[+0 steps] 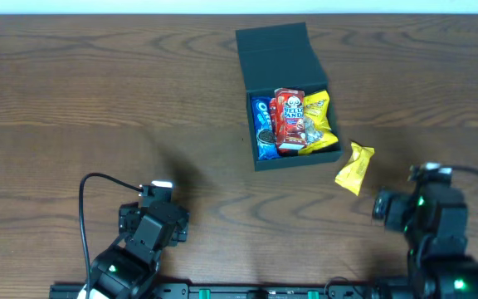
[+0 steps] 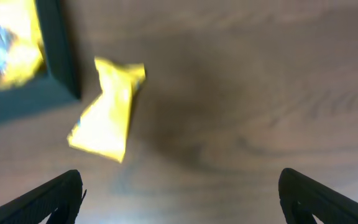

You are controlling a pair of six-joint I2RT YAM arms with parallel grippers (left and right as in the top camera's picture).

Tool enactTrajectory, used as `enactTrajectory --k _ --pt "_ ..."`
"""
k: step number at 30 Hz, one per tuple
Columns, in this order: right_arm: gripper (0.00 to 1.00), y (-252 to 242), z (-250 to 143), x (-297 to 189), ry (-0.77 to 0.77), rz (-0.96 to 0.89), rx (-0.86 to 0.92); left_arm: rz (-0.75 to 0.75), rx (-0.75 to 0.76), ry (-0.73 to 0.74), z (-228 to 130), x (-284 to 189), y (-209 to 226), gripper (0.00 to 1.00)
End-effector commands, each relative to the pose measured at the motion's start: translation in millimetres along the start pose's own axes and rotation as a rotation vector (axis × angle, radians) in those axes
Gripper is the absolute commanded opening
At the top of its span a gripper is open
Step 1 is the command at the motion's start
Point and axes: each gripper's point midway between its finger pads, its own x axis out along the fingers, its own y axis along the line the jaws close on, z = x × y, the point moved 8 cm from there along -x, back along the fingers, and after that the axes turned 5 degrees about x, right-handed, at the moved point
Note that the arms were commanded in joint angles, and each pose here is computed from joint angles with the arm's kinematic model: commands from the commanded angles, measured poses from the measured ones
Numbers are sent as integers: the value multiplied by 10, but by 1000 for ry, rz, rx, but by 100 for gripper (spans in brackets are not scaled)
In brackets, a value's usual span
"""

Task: Pack container
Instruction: 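Move the right gripper to the small yellow snack bag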

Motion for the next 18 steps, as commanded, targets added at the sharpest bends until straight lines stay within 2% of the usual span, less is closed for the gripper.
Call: enactTrajectory --k 1,5,7,9,11,18 --pt "99 -7 290 -67 -27 -36 6 5 3 -3 3 -5 10 95" --pt "99 58 516 -36 -15 -26 16 5 3 -3 3 -5 10 95" --pt "99 146 586 29 -13 36 70 5 3 -3 3 -5 10 95" --pt "99 297 493 91 99 172 175 5 3 -3 3 -5 10 95" --pt "99 357 428 124 166 221 199 5 3 -3 3 -5 10 95" --pt "99 424 401 430 269 177 256 5 3 -3 3 -5 10 95"
